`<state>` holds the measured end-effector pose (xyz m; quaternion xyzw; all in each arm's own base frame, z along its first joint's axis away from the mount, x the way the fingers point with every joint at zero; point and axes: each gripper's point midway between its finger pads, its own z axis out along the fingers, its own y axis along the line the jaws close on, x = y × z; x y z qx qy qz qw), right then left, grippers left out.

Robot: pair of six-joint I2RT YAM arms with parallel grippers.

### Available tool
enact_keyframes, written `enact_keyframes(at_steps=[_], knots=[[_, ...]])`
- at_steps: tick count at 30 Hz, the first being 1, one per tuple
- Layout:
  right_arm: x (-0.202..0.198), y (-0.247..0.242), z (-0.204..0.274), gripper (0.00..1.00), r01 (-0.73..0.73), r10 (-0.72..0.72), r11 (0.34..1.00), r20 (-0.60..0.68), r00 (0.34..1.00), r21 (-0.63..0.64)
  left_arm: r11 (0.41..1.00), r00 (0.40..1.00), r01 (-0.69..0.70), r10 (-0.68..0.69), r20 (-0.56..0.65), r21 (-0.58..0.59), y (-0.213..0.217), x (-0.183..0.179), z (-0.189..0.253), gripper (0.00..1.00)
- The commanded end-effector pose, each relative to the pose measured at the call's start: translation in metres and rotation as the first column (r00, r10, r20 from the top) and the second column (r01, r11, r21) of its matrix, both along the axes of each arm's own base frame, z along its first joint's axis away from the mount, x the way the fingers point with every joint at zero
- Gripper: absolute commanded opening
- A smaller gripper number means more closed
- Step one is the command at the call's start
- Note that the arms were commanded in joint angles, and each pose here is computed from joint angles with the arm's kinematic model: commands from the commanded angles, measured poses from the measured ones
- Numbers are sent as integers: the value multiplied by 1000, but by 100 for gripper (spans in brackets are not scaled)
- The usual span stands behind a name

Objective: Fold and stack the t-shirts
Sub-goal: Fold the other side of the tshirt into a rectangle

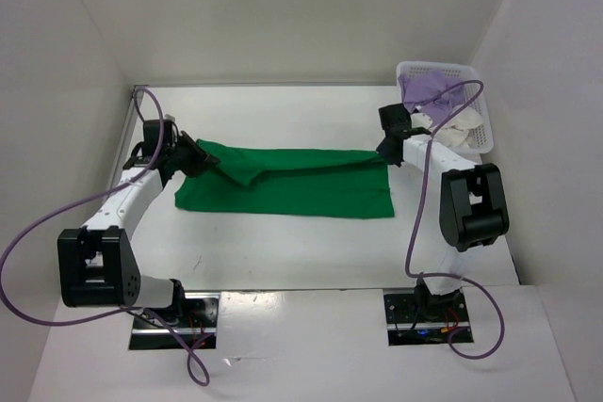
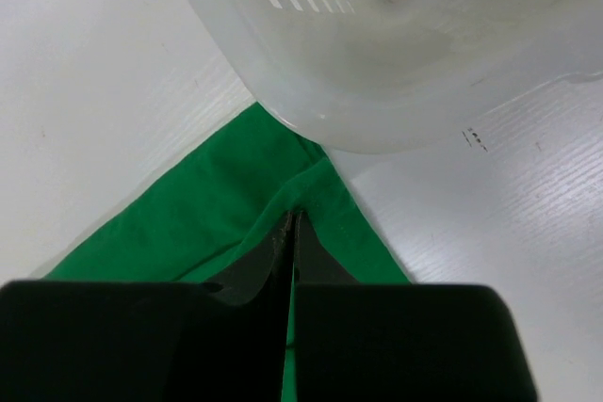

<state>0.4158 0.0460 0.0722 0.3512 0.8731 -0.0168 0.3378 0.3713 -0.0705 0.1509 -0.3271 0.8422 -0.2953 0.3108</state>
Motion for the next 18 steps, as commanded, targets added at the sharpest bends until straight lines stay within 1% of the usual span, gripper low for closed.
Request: enact_keyframes(at_steps=[1,3,8,13,15,16,17,18], knots=[[15,2,4,2,3,-3,1000,52,999,-11,999,999,46,-46,10,18,-2,-15,4,0],[19,2,6,2,-5,6,1000,69,998,-14,998,999,48,-48,-7,31,0,-22,-2,0],[16,5,6,2,-17,17,1000,65,998,-1,997,997,68,-65,-50,45,-1,-42,-18,0],[-1,3,-11,2,-22,22,1000,-1,1000,-5,994,994,83,-78,-79,69,1,-56,-25,0],[-4,1,-14,2,-9,9,1000,-7,1000,-11,990,992,89,-78,-101,112,7,-60,-32,1],[-4,1,-14,2,-9,9,1000,-7,1000,-11,988,993,87,-76,-90,128,9,-60,-29,1],[-7,0,-19,2,-9,9,1000,-30,1000,-15,986,992,84,-69,-103,146,12,-62,-32,3],[-7,0,-19,2,-9,9,1000,-30,1000,-15,983,991,84,-66,-116,160,15,-67,-36,8]])
